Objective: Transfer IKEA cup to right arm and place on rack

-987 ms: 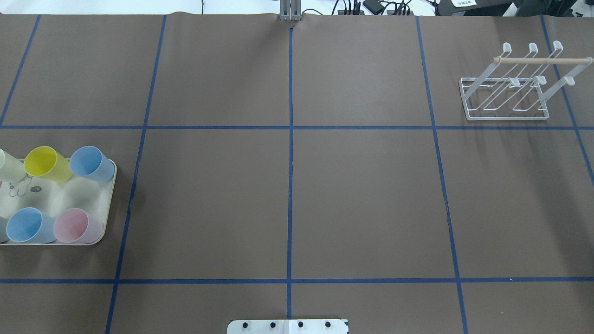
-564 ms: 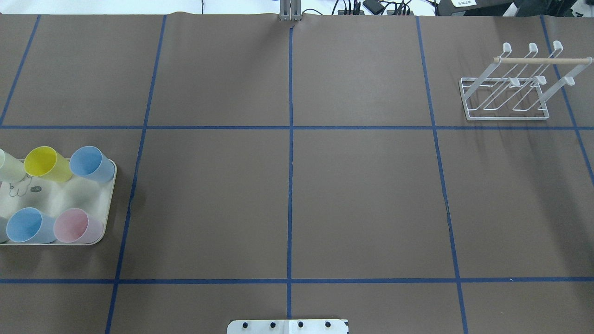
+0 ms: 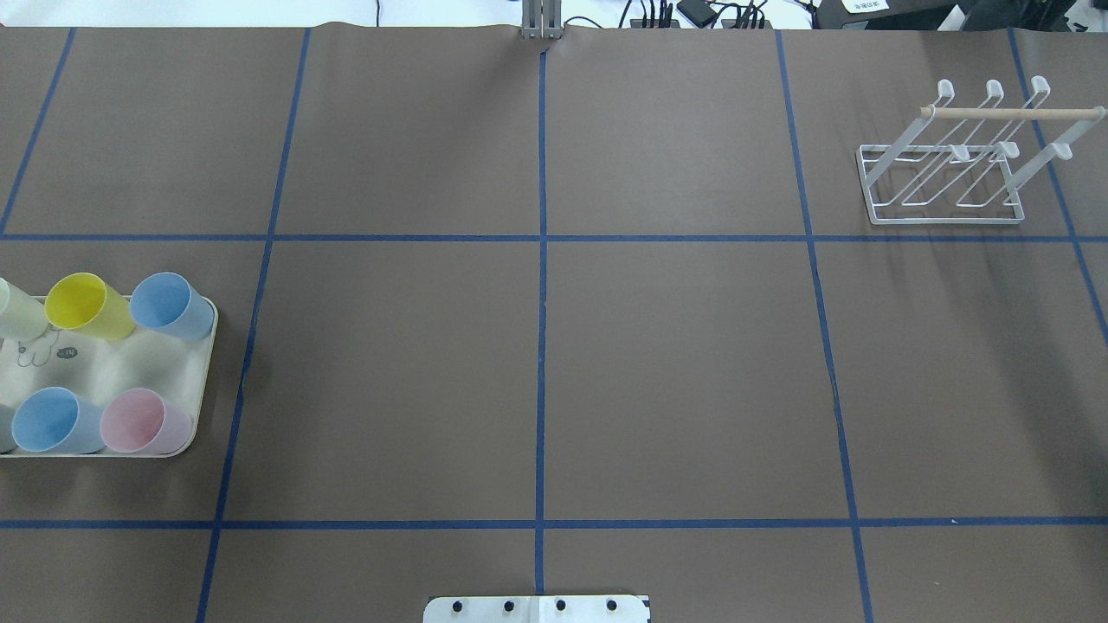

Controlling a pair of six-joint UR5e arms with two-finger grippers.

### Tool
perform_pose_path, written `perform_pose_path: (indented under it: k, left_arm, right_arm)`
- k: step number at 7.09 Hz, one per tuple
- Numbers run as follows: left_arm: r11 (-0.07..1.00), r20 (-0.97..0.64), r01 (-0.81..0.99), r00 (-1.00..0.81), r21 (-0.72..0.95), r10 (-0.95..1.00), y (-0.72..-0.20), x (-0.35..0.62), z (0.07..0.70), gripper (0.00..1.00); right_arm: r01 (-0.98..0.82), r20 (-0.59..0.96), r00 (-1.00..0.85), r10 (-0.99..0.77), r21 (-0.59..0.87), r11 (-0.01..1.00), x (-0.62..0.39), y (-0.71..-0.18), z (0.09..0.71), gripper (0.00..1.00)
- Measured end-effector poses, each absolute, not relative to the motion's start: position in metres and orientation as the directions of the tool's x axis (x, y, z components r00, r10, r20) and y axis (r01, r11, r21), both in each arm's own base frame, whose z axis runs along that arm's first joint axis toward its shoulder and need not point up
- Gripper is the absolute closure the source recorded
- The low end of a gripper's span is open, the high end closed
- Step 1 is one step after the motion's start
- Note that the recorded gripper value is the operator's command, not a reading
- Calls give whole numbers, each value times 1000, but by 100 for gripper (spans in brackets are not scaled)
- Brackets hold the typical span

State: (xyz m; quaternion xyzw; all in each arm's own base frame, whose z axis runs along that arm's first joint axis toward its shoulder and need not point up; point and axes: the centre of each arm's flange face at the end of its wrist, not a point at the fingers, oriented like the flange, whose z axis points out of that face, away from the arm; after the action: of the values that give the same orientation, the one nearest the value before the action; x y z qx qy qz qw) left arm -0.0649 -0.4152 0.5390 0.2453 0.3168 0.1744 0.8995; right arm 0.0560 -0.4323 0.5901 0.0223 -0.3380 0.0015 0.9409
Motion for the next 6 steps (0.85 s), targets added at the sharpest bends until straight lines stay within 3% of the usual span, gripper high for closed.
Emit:
perform_pose_path:
  k: [3, 6]
  left_arm:
    - [666, -364, -156, 735, 730, 571, -444, -64, 501, 0]
    - [611, -325, -162, 726, 775, 606, -450, -60, 494, 0]
  right_arm:
    - [-8, 629, 752, -197, 308, 951, 48, -444, 551, 0]
    - [17, 695, 645, -318, 404, 915, 3, -444, 511, 0]
